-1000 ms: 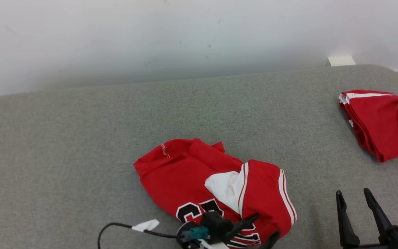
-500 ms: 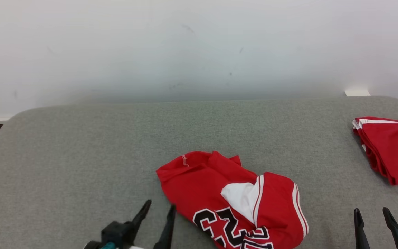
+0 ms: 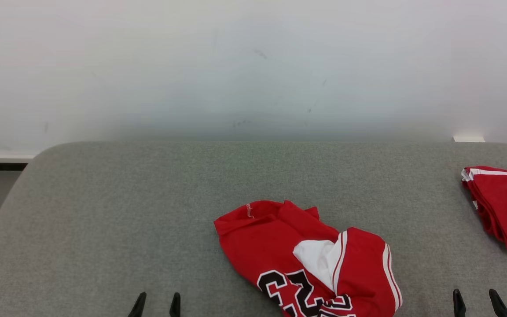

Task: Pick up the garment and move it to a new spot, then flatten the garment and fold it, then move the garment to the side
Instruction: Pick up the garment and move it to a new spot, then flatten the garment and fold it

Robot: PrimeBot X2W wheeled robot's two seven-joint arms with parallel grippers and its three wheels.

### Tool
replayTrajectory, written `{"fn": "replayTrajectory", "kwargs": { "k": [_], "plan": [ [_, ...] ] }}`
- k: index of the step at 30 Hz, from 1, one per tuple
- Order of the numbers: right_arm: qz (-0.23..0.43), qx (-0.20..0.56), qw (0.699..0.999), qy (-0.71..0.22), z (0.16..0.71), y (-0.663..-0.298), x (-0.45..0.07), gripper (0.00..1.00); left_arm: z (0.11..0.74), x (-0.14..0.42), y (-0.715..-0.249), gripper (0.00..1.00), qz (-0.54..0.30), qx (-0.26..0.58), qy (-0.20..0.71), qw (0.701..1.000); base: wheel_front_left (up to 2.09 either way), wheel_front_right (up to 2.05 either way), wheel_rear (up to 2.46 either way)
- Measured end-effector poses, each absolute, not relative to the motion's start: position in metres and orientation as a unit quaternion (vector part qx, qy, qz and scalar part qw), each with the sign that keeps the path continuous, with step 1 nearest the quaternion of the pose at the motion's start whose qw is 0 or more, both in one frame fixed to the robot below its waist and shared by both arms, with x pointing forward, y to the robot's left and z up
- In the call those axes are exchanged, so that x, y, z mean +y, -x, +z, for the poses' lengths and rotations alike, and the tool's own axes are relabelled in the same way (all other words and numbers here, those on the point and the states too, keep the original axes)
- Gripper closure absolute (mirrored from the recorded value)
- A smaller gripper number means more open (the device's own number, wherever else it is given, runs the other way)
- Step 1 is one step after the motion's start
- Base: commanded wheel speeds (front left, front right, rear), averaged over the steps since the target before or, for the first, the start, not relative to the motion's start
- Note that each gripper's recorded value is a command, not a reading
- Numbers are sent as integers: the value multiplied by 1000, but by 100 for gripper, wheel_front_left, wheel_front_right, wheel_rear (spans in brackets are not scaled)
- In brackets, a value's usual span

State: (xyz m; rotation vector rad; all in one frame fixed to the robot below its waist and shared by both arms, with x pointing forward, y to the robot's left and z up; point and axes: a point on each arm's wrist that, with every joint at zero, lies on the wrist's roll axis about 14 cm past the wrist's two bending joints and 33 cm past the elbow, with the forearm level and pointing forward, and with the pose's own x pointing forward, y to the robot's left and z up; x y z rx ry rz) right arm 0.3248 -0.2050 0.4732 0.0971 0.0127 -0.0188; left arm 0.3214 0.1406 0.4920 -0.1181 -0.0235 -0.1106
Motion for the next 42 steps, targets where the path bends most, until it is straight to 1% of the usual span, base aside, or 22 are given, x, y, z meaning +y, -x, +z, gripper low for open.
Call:
{"fn": "replayTrajectory", "kwargs": {
  "k": [16,19,24,30,35,38,42],
  "plan": [
    [-10,13,998,-53,469,-321,-204,0,487,138,-323,0,-73,-9,58,996,0,0,0],
    [-13,13,998,-54,469,-321,-205,0,488,127,-331,0,-95,-11,61,994,0,0,0],
    [-26,11,998,-53,470,-318,-212,0,506,88,-366,0,-161,-33,58,985,0,0,0],
    [-44,17,998,-51,467,-318,-222,0,503,35,-421,0,-246,30,12,969,0,0,0],
    [-61,35,996,-51,457,-321,-231,0,478,13,-462,0,-277,125,-12,953,0,0,0],
    [-67,44,996,-50,452,-325,-234,0,461,5,-479,0,-289,173,-15,941,0,0,0],
    [-82,53,994,-47,448,-324,-243,0,436,-9,-486,0,-310,232,-14,922,0,0,0]
  ]
}}
